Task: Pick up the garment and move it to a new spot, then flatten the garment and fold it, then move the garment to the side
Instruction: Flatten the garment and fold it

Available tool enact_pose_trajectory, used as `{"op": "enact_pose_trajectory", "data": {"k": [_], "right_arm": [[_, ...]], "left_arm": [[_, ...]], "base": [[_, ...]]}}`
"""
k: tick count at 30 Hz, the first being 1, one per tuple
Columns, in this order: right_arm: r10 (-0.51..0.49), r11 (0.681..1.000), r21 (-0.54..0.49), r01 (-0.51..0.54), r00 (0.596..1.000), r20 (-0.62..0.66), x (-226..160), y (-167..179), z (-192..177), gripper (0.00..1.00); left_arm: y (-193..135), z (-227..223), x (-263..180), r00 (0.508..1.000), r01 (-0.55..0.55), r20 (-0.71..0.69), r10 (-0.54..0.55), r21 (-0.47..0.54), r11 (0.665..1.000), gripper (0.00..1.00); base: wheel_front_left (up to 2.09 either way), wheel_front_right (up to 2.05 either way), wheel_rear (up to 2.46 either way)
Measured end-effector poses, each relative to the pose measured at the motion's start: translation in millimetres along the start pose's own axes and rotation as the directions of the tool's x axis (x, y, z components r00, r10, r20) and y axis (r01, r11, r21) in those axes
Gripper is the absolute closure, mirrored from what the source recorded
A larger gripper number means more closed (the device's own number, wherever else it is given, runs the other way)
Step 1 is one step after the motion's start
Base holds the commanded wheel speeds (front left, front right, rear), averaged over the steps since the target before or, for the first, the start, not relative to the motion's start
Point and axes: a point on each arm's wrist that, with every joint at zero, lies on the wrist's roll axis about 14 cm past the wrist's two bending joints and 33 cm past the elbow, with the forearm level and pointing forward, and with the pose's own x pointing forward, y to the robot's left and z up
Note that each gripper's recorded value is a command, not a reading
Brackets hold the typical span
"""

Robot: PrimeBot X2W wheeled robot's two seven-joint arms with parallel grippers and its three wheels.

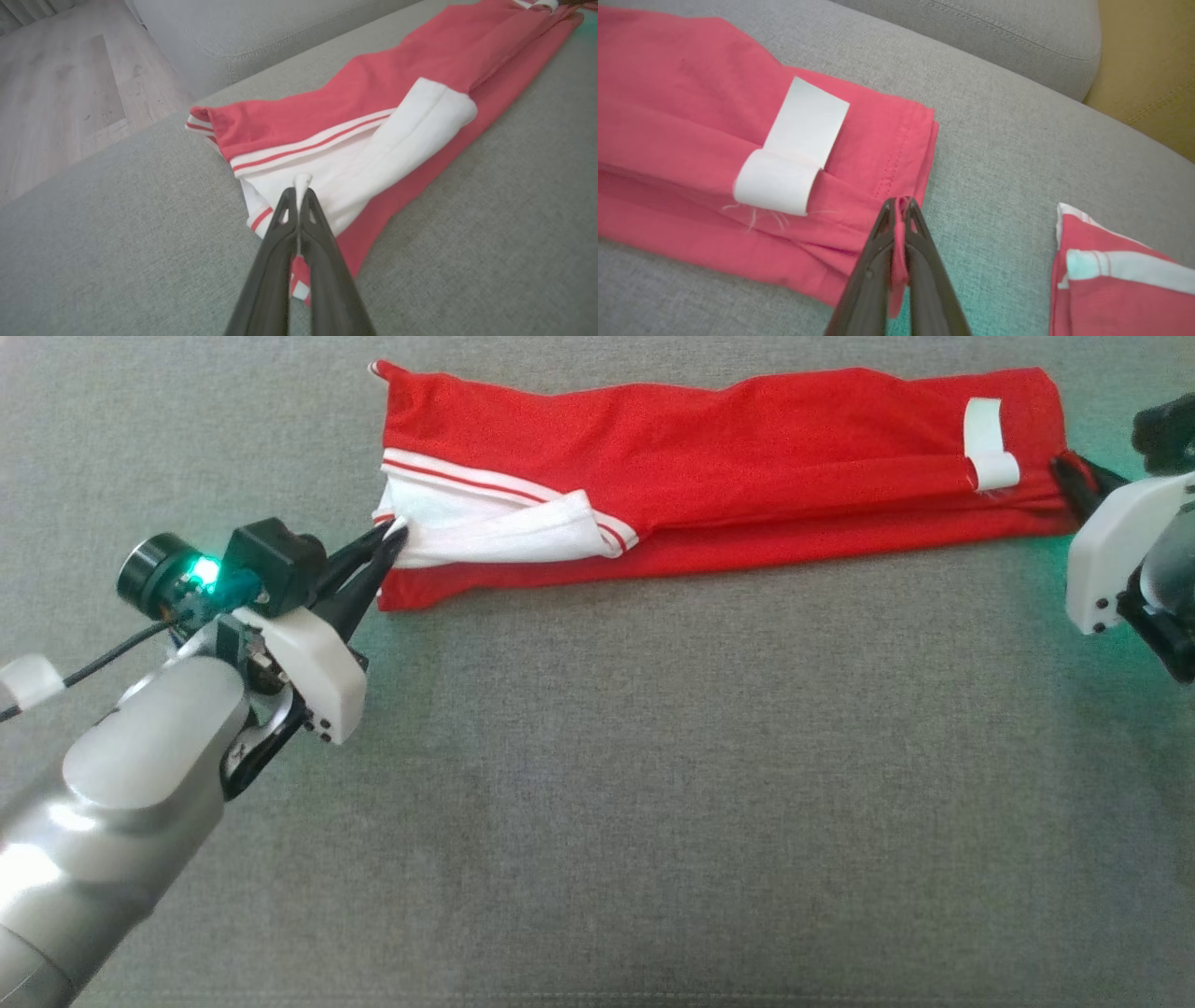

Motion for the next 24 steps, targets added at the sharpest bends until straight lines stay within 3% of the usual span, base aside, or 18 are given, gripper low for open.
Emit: {"op": "enact_pose_trajectory", "data": {"k": [3, 4, 5, 6, 10, 12, 14, 18, 21, 24], "right_arm": [[0.003, 1.0, -0.007, -0.003, 1.0, -0.011, -1.9, 0.9, -3.2, 1.0], [0.003, 1.0, -0.005, -0.003, 1.0, -0.01, -2.9, 0.9, -3.1, 0.91], [0.0, 1.0, 0.003, 0.0, 1.0, -0.006, -4.0, 0.3, -2.4, 0.0], [-0.001, 1.0, 0.012, 0.001, 1.0, -0.002, -5.2, 0.0, -1.7, 0.0], [-0.024, 0.997, 0.079, 0.017, 0.997, 0.08, -12.8, -7.3, 14.8, 0.0], [-0.048, 0.978, 0.211, 0.007, 0.98, 0.192, -18.8, -10.8, 40.7, 0.0], [-0.075, 0.954, 0.299, -0.023, 0.947, 0.312, -27.3, -11.8, 70.2, 0.0], [-0.136, 0.921, 0.379, -0.089, 0.838, 0.528, -53.5, -10.6, 124.3, 0.0], [-0.151, 0.907, 0.4, -0.131, 0.785, 0.601, -69.5, -1.2, 145.3, 0.0], [-0.166, 0.895, 0.419, -0.155, 0.755, 0.634, -80.4, 3.6, 155.6, 0.0]], "left_arm": [[2.0, -12.5, -0.1, 0.998, -0.009, -0.066, 0.009, 0.003, 1.0, 1.0], [2.5, -16.2, -0.8, 0.997, -0.012, -0.081, 0.013, 0.008, 1.0, 0.96], [3.9, -16.7, -1.3, 0.997, -0.025, -0.078, 0.025, 0.009, 1.0, 0.57], [5.2, -15.3, -1.4, 0.997, -0.04, -0.065, 0.04, 0.009, 0.999, 0.0], [9.0, 5.1, -0.8, 0.994, -0.098, 0.044, 0.099, -0.016, 0.995, 0.0], [13.3, 28.4, -1.7, 0.979, -0.139, 0.144, 0.145, -0.053, 0.989, 0.0], [17.9, 48.7, -3.8, 0.956, -0.175, 0.221, 0.192, -0.095, 0.98, 0.0], [27.9, 95.3, -16.0, 0.886, -0.224, 0.356, 0.298, -0.234, 0.946, 0.0], [32.1, 136.8, -39.8, 0.797, -0.228, 0.483, 0.362, -0.313, 0.922, 0.0], [31.9, 144.8, -55.2, 0.755, -0.237, 0.523, 0.396, -0.347, 0.908, 0.0]], "base": [[0.0, 0.0, 0.0], [0.0, 0.0, 0.0], [0.0, 0.0, 0.0], [0.0, 0.0, 0.0], [0.0, 0.0, 0.0], [0.0, 0.0, 0.0], [0.0, 0.0, 0.0], [0.0, 0.0, 0.0], [0.0, 0.0, 0.0], [0.0, 0.0, 0.0]]}}
